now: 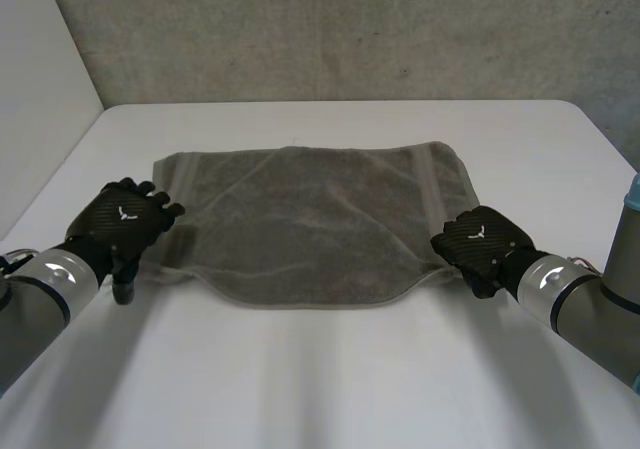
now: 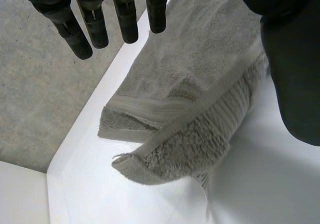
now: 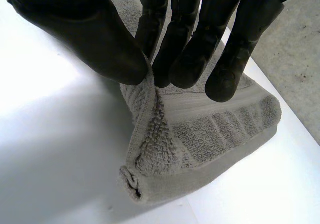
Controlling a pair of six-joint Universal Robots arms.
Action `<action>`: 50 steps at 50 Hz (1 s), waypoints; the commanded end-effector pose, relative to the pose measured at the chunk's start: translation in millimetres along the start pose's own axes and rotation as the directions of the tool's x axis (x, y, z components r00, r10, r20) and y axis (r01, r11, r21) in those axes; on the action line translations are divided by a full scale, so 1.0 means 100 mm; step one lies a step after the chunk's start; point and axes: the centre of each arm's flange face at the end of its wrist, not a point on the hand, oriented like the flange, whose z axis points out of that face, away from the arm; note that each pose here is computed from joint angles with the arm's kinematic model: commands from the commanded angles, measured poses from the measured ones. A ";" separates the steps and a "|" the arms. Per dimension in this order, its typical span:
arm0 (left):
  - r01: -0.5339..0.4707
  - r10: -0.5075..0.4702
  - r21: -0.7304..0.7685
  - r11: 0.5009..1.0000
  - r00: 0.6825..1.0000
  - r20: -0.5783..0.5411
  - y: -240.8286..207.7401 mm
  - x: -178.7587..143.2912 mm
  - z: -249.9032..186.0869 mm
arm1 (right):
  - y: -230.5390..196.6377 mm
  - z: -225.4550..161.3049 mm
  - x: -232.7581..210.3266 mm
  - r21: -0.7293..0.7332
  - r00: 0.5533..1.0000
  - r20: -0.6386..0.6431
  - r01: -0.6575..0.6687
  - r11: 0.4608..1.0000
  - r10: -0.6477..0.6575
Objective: Fold the towel.
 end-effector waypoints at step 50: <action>0.158 -0.197 0.228 0.961 0.967 0.160 -0.48 -0.38 -0.34 | -0.78 -0.89 0.73 0.098 0.967 -0.237 -0.073 0.993 0.094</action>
